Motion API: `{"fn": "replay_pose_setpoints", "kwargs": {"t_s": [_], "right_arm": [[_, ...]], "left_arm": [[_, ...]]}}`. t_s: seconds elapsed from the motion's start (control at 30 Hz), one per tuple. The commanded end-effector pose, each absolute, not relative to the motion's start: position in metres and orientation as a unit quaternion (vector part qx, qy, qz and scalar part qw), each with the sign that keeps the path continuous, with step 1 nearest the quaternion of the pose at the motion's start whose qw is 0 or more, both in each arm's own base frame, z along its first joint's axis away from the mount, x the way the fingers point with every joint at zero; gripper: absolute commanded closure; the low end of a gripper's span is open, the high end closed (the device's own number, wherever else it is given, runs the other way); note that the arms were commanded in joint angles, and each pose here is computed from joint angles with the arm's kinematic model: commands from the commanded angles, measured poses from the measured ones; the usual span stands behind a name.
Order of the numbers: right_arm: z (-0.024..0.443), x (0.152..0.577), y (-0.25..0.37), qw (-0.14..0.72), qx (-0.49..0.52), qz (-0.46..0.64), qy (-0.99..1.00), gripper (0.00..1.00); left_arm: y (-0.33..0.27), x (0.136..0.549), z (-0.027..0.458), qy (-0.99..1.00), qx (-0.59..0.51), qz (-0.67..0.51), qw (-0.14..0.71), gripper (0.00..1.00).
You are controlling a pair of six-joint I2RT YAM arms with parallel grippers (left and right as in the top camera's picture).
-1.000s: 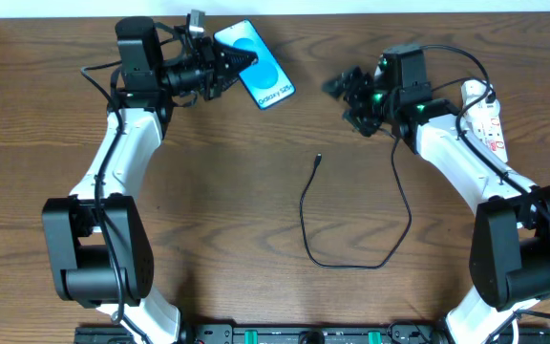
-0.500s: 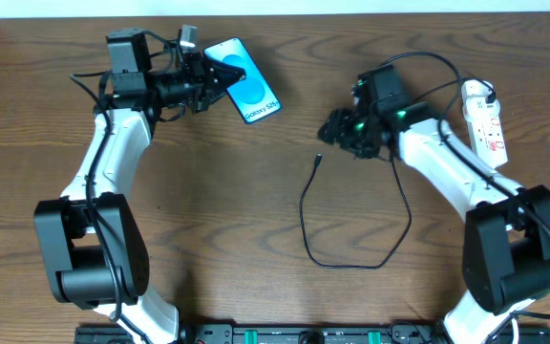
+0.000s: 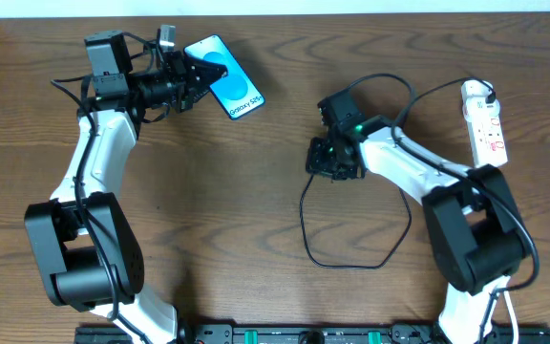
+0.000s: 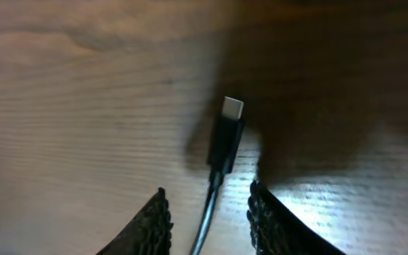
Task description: Plug charger to phone and switch on socket
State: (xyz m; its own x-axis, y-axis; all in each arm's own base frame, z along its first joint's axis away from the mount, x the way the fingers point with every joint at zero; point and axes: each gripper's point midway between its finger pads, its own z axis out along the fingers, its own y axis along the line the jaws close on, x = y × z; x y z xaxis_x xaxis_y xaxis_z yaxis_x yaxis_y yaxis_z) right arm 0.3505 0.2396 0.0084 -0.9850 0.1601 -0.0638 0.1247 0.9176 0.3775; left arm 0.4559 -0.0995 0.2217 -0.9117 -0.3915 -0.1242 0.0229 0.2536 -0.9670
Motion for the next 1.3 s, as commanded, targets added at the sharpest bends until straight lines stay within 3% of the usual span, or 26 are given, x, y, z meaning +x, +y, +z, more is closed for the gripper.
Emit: {"fn": "replay_pose_setpoints", "kwargs": {"t_s": [0.0, 0.33, 0.43, 0.53, 0.6, 0.77, 0.93, 1.27], "right_arm": [[-0.001, 0.35, 0.243, 0.036, 0.084, 0.186, 0.978, 0.69], [-0.019, 0.346, 0.251, 0.017, 0.101, 0.19, 0.976, 0.77], [-0.021, 0.347, 0.251, 0.017, 0.104, 0.191, 0.976, 0.96], [-0.019, 0.356, 0.255, 0.037, 0.081, 0.202, 0.975, 0.99], [-0.011, 0.365, 0.269, 0.067, 0.006, 0.238, 0.969, 0.99], [0.028, 0.369, 0.297, 0.079, -0.085, 0.363, 0.924, 0.99], [0.095, 0.36, 0.314, 0.081, -0.178, 0.527, 0.827, 0.99], [0.195, 0.341, 0.309, 0.135, -0.243, 0.586, 0.761, 0.99]], "left_arm": [[-0.102, 0.452, 0.241, 0.766, -0.089, -0.608, 0.187, 0.93], [-0.102, 0.449, 0.237, 0.768, -0.098, -0.608, 0.176, 0.93], [-0.102, 0.449, 0.237, 0.768, -0.099, -0.608, 0.174, 0.93], [-0.102, 0.448, 0.236, 0.769, -0.103, -0.608, 0.169, 0.93], [-0.104, 0.447, 0.235, 0.769, -0.105, -0.609, 0.164, 0.93], [-0.105, 0.442, 0.23, 0.771, -0.12, -0.609, 0.143, 0.93], [-0.11, 0.433, 0.242, 0.756, -0.068, -0.633, 0.148, 0.93], [-0.115, 0.425, 0.272, 0.722, 0.048, -0.663, 0.193, 0.93]]}}
